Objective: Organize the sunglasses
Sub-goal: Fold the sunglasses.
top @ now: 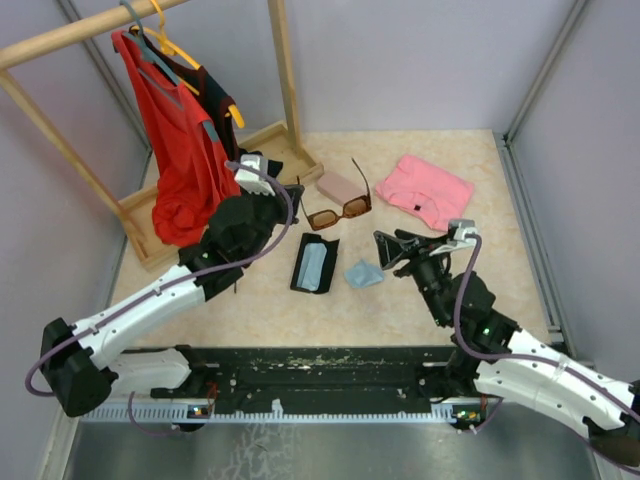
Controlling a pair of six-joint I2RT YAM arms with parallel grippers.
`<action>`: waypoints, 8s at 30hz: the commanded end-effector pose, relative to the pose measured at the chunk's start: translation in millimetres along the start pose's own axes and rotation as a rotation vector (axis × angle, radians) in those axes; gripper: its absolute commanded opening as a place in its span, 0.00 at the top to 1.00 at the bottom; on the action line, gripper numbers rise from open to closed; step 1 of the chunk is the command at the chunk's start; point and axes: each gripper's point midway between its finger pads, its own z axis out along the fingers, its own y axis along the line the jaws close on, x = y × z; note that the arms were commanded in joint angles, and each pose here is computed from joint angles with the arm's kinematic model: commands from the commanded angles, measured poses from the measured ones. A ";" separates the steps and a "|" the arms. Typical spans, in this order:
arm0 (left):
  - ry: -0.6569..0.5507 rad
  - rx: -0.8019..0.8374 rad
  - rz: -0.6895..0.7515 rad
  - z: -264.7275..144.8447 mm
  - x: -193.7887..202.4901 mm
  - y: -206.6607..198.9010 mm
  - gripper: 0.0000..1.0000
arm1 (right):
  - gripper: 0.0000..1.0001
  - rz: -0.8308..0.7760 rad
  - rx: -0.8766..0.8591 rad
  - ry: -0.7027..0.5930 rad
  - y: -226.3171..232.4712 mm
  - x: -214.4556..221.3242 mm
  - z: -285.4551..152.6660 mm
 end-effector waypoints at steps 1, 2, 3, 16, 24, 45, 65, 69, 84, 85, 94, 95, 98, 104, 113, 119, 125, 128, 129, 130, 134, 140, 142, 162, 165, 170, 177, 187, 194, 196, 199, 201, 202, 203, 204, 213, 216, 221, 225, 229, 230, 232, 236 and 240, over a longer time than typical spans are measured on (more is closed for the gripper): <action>0.018 -0.155 -0.259 2.2 -18.6 6.5 1.00 | 0.42 0.378 0.012 -0.151 5.8 -8.0 9.6; 0.027 -0.179 -0.305 1.5 -17.6 7.7 1.00 | 0.42 0.419 0.005 -0.164 7.3 -4.9 12.7; 0.034 -0.193 -0.342 0.5 -17.3 8.1 1.00 | 0.42 0.460 -0.009 -0.180 10.4 -4.0 15.9; 0.071 -0.274 -0.547 -11.0 -32.7 3.9 1.00 | 0.44 0.618 -0.090 -0.142 28.5 6.7 79.9; 0.079 -0.354 -0.565 -11.5 -25.7 13.1 1.00 | 0.50 0.657 -0.065 -0.081 32.8 15.7 94.4; 0.040 -0.382 -0.558 -12.8 -28.5 19.4 1.00 | 0.59 0.625 0.104 0.055 17.0 61.8 115.7; 0.050 -0.366 -0.553 -10.4 -23.3 17.2 1.00 | 0.70 0.618 0.138 -0.009 5.3 63.0 129.4; 0.059 -0.363 -0.551 -9.4 -20.4 16.6 1.00 | 0.72 0.618 0.137 -0.011 5.3 62.8 131.6; 0.065 -0.338 -0.545 -8.8 -19.5 12.8 1.00 | 0.81 0.613 0.143 -0.010 2.1 63.9 137.3; 0.063 -0.336 -0.545 -9.0 -20.2 12.8 1.00 | 0.82 0.611 0.144 -0.008 1.8 64.7 137.6; 0.059 -0.317 -0.537 -9.2 -20.9 11.1 1.00 | 1.00 0.616 0.131 0.009 4.1 67.8 139.6; 0.056 -0.313 -0.536 -9.7 -21.4 10.9 1.00 | 1.00 0.615 0.132 0.010 4.3 67.7 139.2; 0.044 -0.280 -0.533 -11.2 -24.9 7.8 0.95 | 1.00 0.617 0.134 0.005 3.3 65.4 138.5; 0.020 -0.170 -0.500 -16.2 -31.7 -3.0 0.54 | 1.00 0.618 0.150 -0.009 -2.2 61.9 135.5; 0.031 -0.056 -0.365 -38.4 -41.2 -10.4 0.37 | 1.00 0.504 0.261 -0.047 -38.7 51.0 117.9; 0.068 0.028 -0.118 -54.2 -17.6 -3.4 0.49 | 1.00 0.419 0.332 -0.038 -62.5 31.7 96.1; 0.199 0.069 -0.029 -33.7 17.7 -14.9 0.87 | 1.00 0.363 0.325 -0.025 -59.1 8.3 84.6; 0.211 0.130 -0.012 -22.6 28.4 -34.0 0.99 | 1.00 0.328 0.313 -0.005 -53.8 0.8 83.1; 0.208 0.145 0.009 -18.2 33.4 -39.7 1.00 | 1.00 0.313 0.318 0.004 -54.0 -0.2 82.5; 0.200 0.166 0.033 -15.1 36.2 -45.8 1.00 | 1.00 0.299 0.322 0.010 -54.3 -1.6 81.6; 0.176 0.226 0.102 -6.4 40.8 -66.6 1.00 | 1.00 0.253 0.304 0.030 -50.5 -7.2 76.9; 0.168 0.184 0.151 14.6 39.3 -69.9 1.00 | 1.00 0.201 0.255 0.079 -42.2 -6.5 72.3; 0.161 0.186 0.153 19.7 36.0 -73.7 1.00 | 1.00 0.182 0.234 0.103 -38.7 -2.7 73.0; 0.282 0.129 0.256 51.6 75.6 -93.2 1.00 | 1.00 0.210 0.027 0.205 -2.2 21.2 79.7; 0.288 0.131 0.255 50.9 78.9 -94.6 1.00 | 1.00 0.219 0.019 0.209 -0.7 22.8 79.5; 0.293 0.128 0.260 52.1 78.8 -96.1 1.00 | 1.00 0.227 -0.002 0.226 3.2 26.9 79.8; 0.285 0.068 0.286 42.3 70.0 -80.5 1.00 | 1.00 0.126 0.138 0.188 -26.9 17.2 73.6; 0.304 0.089 0.189 -44.9 62.8 -37.6 1.00 | 1.00 -0.278 0.275 0.066 -78.0 -9.0 58.1; 0.258 -0.125 0.186 -70.6 16.4 16.4 1.00 | 1.00 -0.592 0.071 -0.032 -58.3 -20.8 57.1; 0.240 -0.154 0.180 -69.3 0.7 24.9 1.00 | 1.00 -0.680 -0.029 -0.024 -44.8 -16.1 58.8; 0.221 -0.138 0.192 -63.6 -15.9 24.1 1.00 | 1.00 -0.730 -0.174 -0.012 -22.6 -6.9 59.1; 0.226 -0.123 0.205 -58.6 -16.4 20.6 1.00 | 1.00 -0.749 -0.242 -0.015 -10.2 -4.3 58.4; 0.234 -0.112 0.211 -55.5 -14.0 18.3 1.00 | 1.00 -0.765 -0.272 -0.017 -4.2 -2.4 58.0; 0.245 -0.099 0.214 -52.7 -10.9 15.1 1.00 | 1.00 -0.789 -0.292 -0.016 0.0 0.0 57.9; 0.261 -0.088 0.218 -49.6 -6.2 12.4 1.00 | 1.00 -0.814 -0.299 -0.014 2.8 2.5 58.4; 0.372 -0.039 0.239 -32.3 34.6 2.6 1.00 | 1.00 -0.848 -0.291 0.023 19.7 12.7 72.4; 0.387 -0.030 0.239 -28.3 41.3 -0.2 1.00 | 1.00 -0.812 -0.293 0.033 24.5 15.1 78.4; 0.414 -0.014 0.230 -22.1 55.2 -6.5 1.00 | 1.00 -0.787 -0.291 0.047 30.8 18.5 87.5; 0.432 0.022 0.206 -15.9 65.0 -20.9 1.00 | 1.00 -0.759 -0.290 0.041 36.7 15.7 94.4; 0.438 0.029 0.195 -7.7 69.8 -33.4 1.00 | 1.00 -0.727 -0.294 0.061 41.7 20.1 100.4; 0.439 0.031 0.193 -5.5 70.9 -35.8 1.00 | 1.00 -0.720 -0.297 0.061 43.2 21.0 101.0; 0.432 0.027 0.184 -1.4 70.5 -39.1 1.00 | 1.00 -0.700 -0.301 0.070 45.2 24.5 101.9; 0.424 0.016 0.172 4.0 71.8 -41.2 1.00 | 1.00 -0.626 -0.298 0.094 48.4 31.7 103.4; 0.404 0.014 0.132 7.2 69.1 -45.0 1.00 | 1.00 -0.504 -0.287 0.121 51.5 38.4 103.7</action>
